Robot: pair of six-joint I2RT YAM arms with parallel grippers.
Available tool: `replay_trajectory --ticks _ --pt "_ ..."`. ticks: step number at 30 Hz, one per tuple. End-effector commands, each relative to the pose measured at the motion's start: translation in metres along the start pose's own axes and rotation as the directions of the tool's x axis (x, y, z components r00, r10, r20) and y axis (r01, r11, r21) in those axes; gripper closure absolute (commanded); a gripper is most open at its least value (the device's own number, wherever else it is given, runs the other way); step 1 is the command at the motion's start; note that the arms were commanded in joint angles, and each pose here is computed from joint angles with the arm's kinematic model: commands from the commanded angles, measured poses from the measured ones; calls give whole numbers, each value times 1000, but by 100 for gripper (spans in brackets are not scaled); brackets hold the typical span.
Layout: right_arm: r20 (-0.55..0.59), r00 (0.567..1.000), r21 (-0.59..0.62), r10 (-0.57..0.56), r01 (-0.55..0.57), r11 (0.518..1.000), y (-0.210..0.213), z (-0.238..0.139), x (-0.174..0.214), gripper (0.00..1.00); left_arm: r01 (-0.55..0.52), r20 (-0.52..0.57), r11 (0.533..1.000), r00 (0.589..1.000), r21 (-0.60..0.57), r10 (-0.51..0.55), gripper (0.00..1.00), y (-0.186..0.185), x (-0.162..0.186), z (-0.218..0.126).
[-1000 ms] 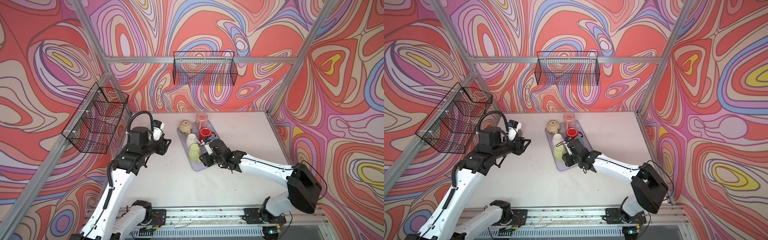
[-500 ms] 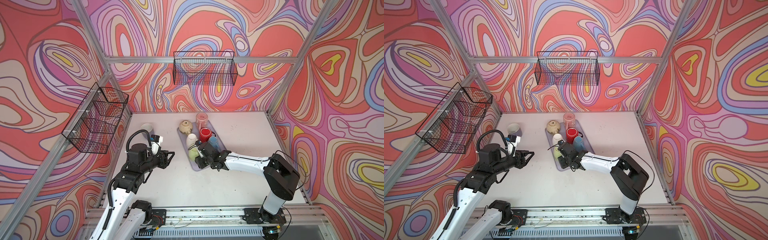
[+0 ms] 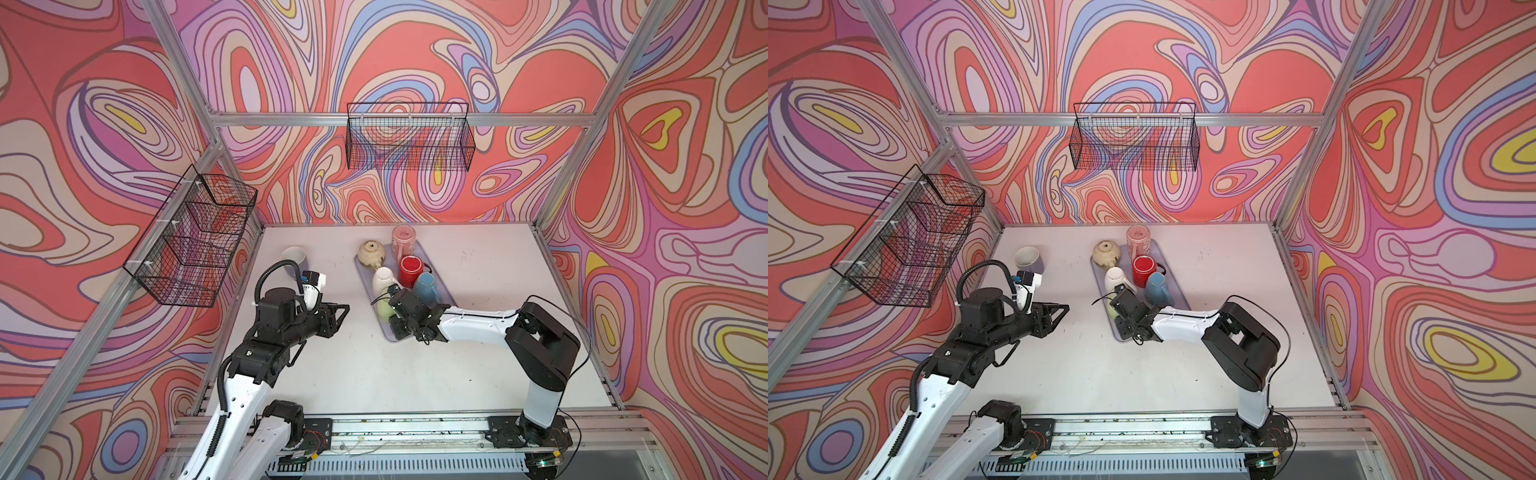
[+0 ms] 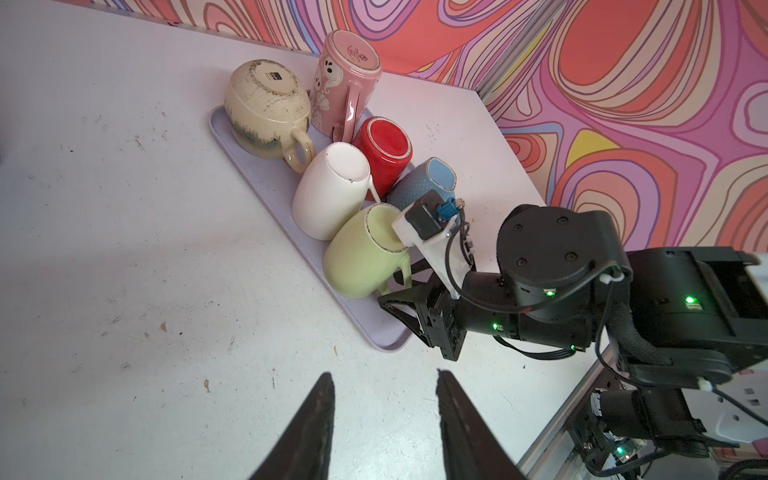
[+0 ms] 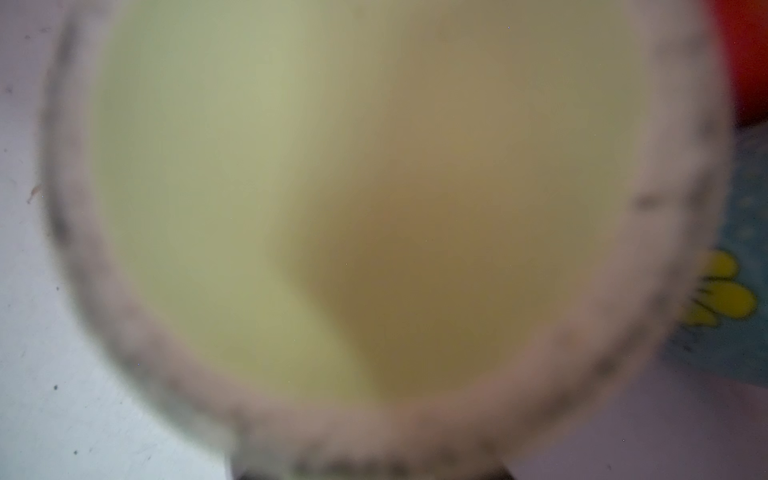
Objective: Turn the mug right side up
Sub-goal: 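Lower the right gripper onto the upside-down light green mug while the left arm withdraws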
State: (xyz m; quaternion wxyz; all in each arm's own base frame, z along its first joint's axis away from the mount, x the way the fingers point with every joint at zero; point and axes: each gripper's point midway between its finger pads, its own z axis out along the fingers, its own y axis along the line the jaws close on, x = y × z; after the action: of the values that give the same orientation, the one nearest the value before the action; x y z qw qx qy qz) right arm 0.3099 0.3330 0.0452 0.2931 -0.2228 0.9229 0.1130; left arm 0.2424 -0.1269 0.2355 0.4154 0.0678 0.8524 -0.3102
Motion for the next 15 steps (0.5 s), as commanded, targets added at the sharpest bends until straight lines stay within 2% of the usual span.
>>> replay_trajectory --ticks 1,15 --pt "30 999 12 15 -15 1000 0 5 -3 58 1 10 1000 1000 -2 -1 57 -1 -4 0" --pt "24 1000 39 15 -16 999 -5 14 4 66 3 -1 1000 1000 -10 -3 57 1 -3 2"
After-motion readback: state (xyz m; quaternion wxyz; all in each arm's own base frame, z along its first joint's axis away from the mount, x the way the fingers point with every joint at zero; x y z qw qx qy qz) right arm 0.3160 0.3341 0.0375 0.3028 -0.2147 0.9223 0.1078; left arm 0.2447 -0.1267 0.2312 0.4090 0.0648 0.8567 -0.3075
